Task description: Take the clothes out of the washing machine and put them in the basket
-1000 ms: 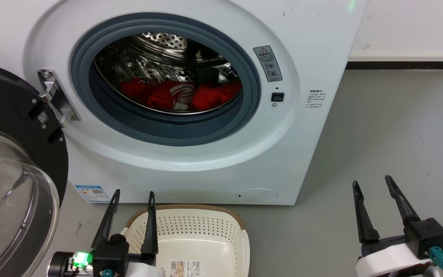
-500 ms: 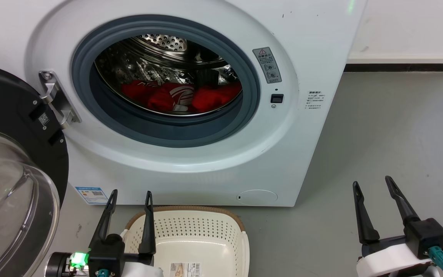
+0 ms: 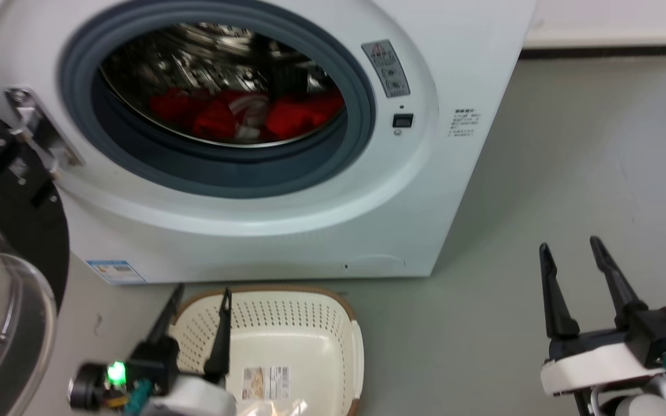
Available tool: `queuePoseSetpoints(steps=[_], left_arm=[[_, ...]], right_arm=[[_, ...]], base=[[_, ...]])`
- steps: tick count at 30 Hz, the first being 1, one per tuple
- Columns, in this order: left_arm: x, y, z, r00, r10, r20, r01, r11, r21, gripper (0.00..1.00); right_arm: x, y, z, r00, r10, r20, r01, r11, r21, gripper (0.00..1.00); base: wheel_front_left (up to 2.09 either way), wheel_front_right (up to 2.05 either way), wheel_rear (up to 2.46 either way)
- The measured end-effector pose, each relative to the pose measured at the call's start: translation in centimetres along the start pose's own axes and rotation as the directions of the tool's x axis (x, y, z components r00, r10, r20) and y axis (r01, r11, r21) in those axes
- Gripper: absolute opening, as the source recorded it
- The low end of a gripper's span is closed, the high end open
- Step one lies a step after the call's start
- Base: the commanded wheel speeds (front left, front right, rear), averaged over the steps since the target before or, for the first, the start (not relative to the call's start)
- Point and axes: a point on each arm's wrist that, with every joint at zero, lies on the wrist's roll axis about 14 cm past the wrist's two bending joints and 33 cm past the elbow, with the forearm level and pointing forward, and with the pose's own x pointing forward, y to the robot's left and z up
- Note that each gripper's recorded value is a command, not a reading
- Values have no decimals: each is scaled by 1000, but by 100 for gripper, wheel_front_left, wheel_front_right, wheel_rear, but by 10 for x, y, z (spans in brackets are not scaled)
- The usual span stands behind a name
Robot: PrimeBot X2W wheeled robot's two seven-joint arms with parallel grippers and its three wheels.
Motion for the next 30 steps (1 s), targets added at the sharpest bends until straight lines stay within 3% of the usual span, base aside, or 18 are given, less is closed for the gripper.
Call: queuePoseSetpoints(steps=[12, 19, 30], left_arm=[[141, 25, -6, 985, -171, 17, 165, 971, 172, 100], [236, 38, -49, 962, -205, -179, 244, 940, 237, 100], [345, 65, -94, 883, -107, -458, 295, 885, 361, 100]], right_arm=[[47, -2, -38, 998, 2, -57, 1, 999, 49, 100], [67, -11, -69, 995, -20, -101, 28, 997, 71, 100], [69, -19, -119, 977, -40, -210, 64, 992, 111, 100]], base=[[0, 0, 0], [0, 0, 0], [0, 0, 0]])
